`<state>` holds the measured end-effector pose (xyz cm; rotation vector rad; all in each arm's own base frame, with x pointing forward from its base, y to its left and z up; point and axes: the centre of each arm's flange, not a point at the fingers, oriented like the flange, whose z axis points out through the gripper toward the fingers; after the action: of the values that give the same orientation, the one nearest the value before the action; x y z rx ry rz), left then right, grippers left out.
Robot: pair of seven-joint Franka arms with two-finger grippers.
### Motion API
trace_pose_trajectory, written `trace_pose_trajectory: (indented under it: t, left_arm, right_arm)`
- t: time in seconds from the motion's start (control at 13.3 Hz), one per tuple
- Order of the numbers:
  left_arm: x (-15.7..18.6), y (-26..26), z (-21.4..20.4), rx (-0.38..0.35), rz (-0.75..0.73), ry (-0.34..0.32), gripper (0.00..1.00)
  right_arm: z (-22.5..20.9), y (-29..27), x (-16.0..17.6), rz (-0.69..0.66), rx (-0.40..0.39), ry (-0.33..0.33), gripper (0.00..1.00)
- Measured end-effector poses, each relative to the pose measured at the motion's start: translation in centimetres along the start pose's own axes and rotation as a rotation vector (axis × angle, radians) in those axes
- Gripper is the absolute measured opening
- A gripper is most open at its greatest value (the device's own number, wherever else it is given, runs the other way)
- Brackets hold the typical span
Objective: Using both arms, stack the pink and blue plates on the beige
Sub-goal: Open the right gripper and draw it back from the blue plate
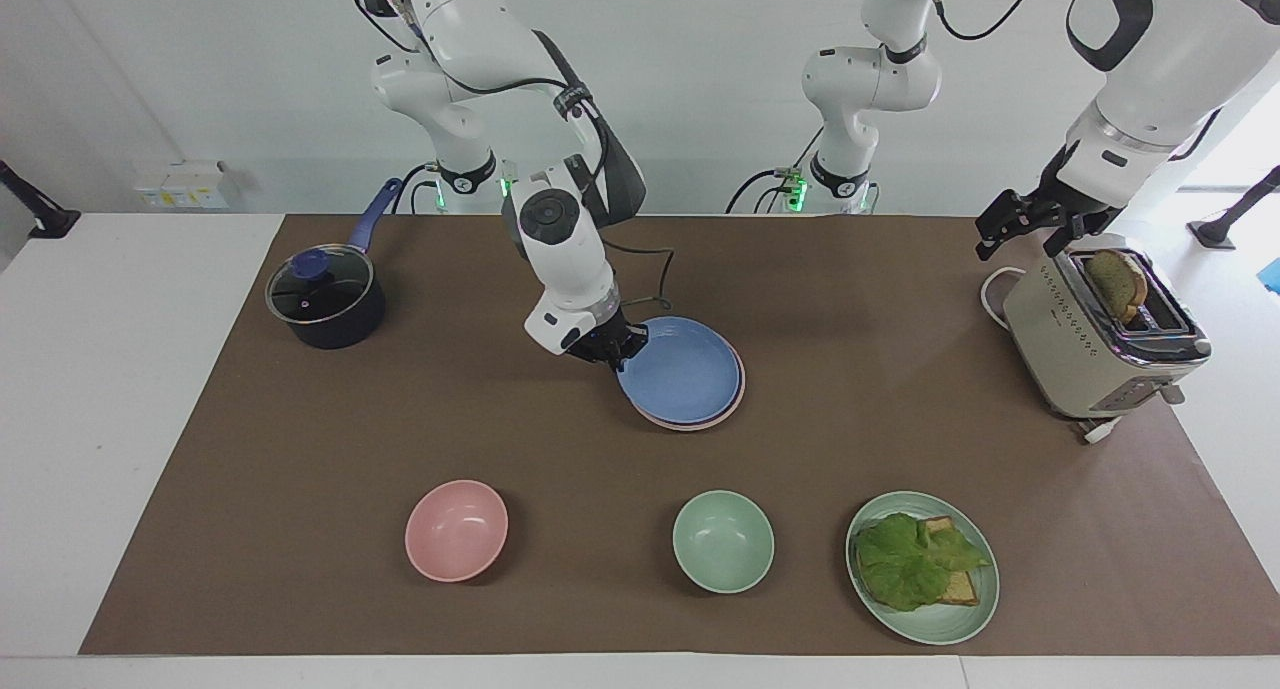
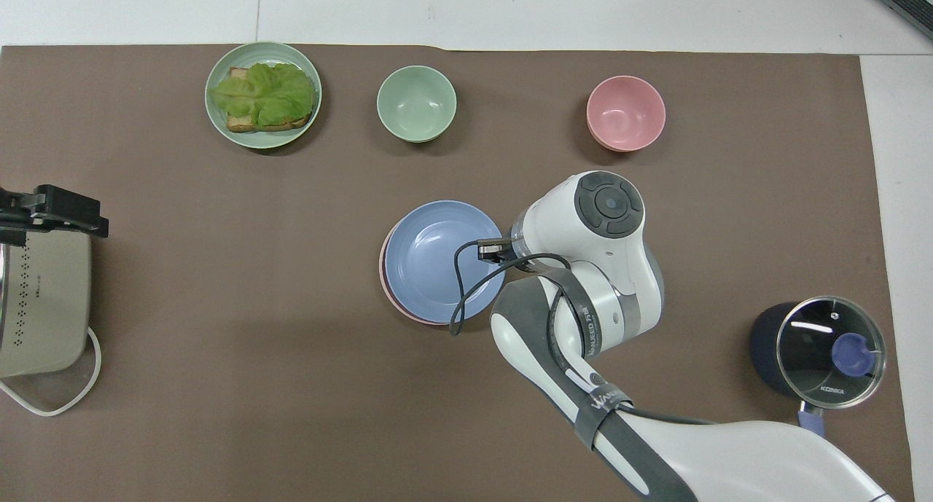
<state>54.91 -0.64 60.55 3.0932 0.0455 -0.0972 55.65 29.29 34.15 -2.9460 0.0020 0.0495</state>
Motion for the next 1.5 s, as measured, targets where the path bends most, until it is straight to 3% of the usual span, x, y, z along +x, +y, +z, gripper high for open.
trace_pose_trajectory:
  t: [0.22, 0.3, 0.67, 0.9, 1.12, 1.5]
  left_arm:
    - [0.0, 0.0, 0.0, 0.0, 0.0, 0.0, 1.0]
    - [0.0, 0.0, 0.0, 0.0, 0.0, 0.0, 1.0]
    - [0.0, 0.0, 0.0, 0.0, 0.0, 0.0, 1.0]
    - [0.0, 0.0, 0.0, 0.0, 0.0, 0.0, 1.0]
    - [0.0, 0.0, 0.0, 0.0, 0.0, 0.0, 1.0]
    - [0.0, 0.0, 0.0, 0.0, 0.0, 0.0, 1.0]
  right_arm:
    - [0.2, 0.1, 0.0, 0.001, 0.002, 0.007, 0.05]
    - [0.2, 0.1, 0.1, 0.001, 0.003, 0.011, 0.12]
    - [-0.5, 0.1, 0.6, 0.005, 0.009, 0.029, 0.69]
    - [-3.8, 1.4, 2.2, -0.011, -0.018, 0.104, 0.99]
    - [-9.3, 6.1, 4.0, 0.015, -0.078, 0.185, 1.0]
    - [-16.4, 10.2, 4.0, 0.055, -0.144, 0.223, 1.0]
